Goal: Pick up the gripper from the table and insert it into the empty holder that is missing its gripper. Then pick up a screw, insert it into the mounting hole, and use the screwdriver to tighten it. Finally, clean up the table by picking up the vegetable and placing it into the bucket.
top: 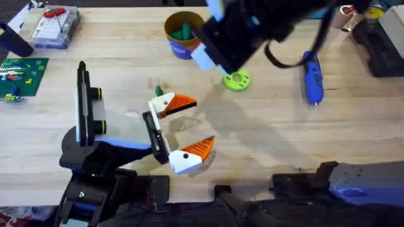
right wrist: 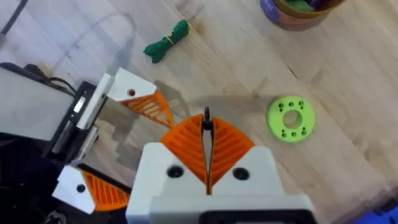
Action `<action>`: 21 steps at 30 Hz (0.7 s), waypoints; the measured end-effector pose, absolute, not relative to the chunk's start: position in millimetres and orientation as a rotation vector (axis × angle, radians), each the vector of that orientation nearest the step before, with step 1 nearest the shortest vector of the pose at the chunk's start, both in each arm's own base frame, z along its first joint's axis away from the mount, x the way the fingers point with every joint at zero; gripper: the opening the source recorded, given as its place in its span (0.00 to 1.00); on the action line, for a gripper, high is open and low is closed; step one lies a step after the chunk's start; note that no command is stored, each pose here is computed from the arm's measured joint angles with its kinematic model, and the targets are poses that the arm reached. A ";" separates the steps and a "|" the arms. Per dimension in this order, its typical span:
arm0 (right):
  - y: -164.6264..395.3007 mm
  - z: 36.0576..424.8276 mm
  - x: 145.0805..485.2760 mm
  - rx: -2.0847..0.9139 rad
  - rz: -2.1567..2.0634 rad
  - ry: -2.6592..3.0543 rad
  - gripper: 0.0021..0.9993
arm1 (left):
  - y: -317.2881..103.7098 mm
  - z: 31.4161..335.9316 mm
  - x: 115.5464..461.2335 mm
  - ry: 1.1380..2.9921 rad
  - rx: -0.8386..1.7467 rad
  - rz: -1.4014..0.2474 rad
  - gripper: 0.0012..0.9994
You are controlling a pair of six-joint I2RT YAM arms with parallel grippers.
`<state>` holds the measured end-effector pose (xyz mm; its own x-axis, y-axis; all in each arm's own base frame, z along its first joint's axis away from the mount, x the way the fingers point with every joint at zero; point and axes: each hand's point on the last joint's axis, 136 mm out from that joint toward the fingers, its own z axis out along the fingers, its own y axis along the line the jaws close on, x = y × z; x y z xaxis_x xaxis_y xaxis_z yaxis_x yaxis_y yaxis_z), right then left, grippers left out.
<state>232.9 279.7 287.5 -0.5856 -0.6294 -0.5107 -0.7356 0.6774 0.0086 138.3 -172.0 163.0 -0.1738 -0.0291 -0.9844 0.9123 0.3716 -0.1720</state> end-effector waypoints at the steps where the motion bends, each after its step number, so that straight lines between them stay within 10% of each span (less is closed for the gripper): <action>1: 284.2 288.4 234.6 -1.067 0.300 2.416 0.01 | -172.0 163.1 138.3 1.496 0.835 -1.040 0.99; 21: 350.9 268.5 185.2 -1.580 0.246 2.231 0.00 | -172.0 162.9 138.3 1.497 0.835 -1.040 0.99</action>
